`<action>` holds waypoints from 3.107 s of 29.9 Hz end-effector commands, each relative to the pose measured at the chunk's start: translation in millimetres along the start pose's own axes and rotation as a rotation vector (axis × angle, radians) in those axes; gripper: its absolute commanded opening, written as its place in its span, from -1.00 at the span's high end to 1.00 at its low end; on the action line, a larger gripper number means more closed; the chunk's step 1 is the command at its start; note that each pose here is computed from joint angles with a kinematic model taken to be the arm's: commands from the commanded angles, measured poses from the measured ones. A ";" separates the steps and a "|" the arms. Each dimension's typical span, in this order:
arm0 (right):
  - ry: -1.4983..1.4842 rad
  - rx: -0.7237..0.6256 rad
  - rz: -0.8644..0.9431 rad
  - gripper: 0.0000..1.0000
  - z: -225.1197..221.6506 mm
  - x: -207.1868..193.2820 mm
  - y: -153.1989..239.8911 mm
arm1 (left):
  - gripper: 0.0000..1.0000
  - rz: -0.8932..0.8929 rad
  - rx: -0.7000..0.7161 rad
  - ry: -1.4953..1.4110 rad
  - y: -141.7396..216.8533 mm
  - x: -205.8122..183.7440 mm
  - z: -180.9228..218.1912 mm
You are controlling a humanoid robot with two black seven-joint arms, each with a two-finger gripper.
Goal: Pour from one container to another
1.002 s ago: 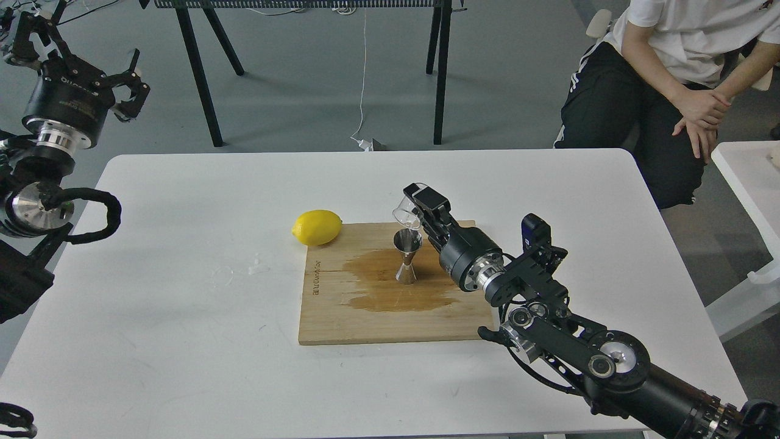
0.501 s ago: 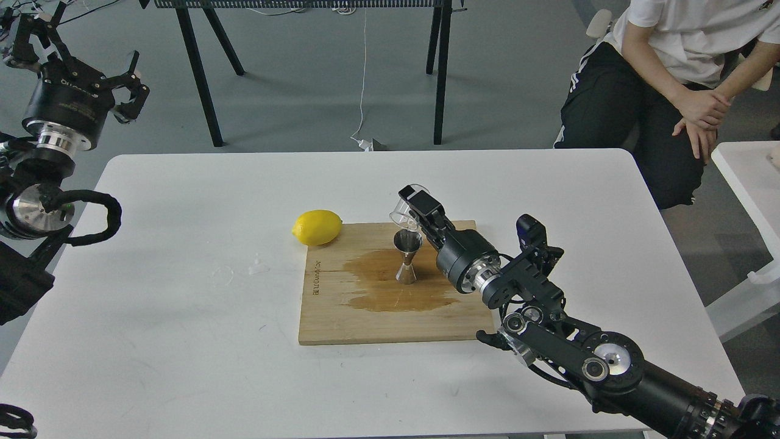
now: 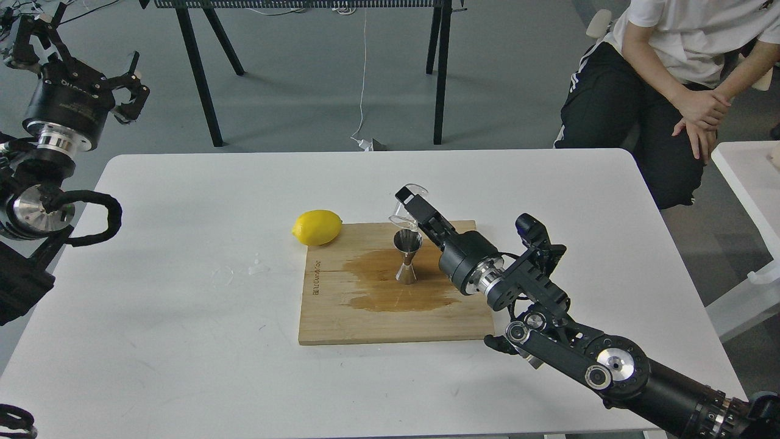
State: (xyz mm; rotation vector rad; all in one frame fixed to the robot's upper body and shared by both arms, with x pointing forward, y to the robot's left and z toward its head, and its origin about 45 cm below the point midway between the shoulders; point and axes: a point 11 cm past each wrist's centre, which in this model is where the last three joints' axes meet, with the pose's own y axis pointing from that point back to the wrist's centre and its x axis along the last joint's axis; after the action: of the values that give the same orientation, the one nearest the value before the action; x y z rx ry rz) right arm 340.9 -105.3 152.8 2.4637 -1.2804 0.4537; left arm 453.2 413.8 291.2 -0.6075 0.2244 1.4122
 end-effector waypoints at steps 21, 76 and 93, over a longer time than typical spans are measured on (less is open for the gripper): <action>-0.439 -0.014 0.086 0.59 -18.7 39.1 8.8 | -1.00 0.000 0.000 -0.001 0.0 0.3 0.5; -2.009 0.032 0.619 0.57 190.3 102.5 139.3 | -1.00 -0.003 0.010 0.043 8.8 2.9 -11.1; -2.014 0.020 0.623 0.41 200.0 98.9 130.1 | -1.00 0.002 0.012 0.041 9.5 4.2 -11.9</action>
State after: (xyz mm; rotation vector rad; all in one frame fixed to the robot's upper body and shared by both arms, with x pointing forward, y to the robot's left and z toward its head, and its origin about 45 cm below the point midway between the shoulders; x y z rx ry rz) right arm 312.5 -333.1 34.3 1.8197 -2.3593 -2.4225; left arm 447.2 410.9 276.4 -0.6269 0.2673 1.3993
